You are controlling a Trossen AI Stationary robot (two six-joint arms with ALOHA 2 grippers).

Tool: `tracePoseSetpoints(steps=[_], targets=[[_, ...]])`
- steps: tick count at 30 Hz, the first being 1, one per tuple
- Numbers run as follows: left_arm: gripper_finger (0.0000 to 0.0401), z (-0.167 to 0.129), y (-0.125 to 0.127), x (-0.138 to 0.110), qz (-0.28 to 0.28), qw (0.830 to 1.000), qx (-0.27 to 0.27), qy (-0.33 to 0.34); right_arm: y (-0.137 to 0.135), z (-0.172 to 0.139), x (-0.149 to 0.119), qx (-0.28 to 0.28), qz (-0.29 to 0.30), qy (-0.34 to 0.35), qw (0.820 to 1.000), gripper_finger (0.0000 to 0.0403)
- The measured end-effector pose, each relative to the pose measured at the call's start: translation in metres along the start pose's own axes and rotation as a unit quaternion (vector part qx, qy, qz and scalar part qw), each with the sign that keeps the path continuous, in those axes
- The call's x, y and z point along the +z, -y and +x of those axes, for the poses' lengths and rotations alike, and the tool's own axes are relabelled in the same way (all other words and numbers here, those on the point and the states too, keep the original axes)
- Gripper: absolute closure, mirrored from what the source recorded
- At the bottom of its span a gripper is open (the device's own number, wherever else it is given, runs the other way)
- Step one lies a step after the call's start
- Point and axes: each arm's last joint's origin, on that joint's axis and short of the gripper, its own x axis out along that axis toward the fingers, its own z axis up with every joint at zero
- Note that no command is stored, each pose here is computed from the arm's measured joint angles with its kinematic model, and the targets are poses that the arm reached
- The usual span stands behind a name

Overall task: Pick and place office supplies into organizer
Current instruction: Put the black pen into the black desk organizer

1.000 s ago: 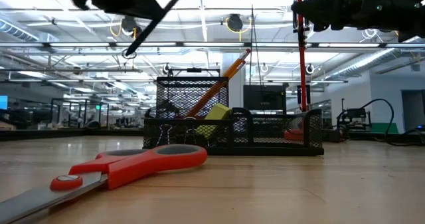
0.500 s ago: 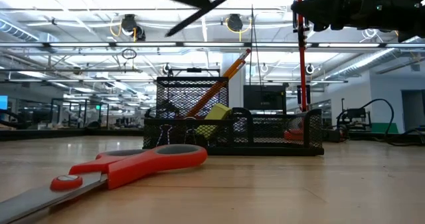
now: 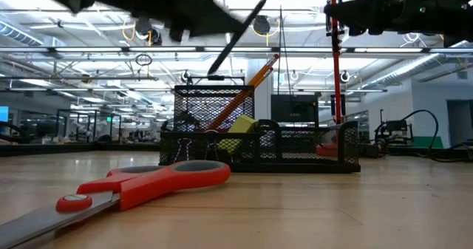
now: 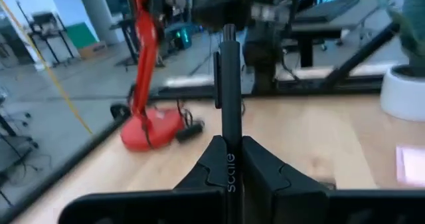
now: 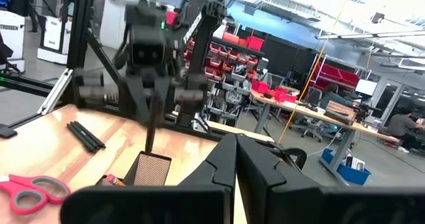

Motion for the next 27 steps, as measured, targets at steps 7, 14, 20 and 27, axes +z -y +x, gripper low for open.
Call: tracePoseSetpoints(steps=[7, 14, 20, 27], targets=[[0.0380, -0.012, -0.004, -0.026, -0.020, 1.000, -0.003, -0.009, 0.000, 0.000, 0.001, -0.001, -0.011, 0.004, 1.000, 0.0399], [0.0379, -0.017, -0.007, -0.039, -0.028, 0.999, -0.012, -0.024, 0.001, 0.000, 0.002, -0.004, -0.011, 0.010, 1.000, 0.0399], [0.0378, -0.014, -0.005, -0.045, -0.023, 0.999, -0.013, -0.028, 0.001, 0.000, 0.003, -0.005, -0.011, 0.014, 1.000, 0.0399], [0.0378, -0.004, -0.004, -0.055, -0.021, 0.999, -0.017, -0.028, 0.001, 0.000, 0.002, -0.005, -0.010, 0.012, 1.000, 0.0399]])
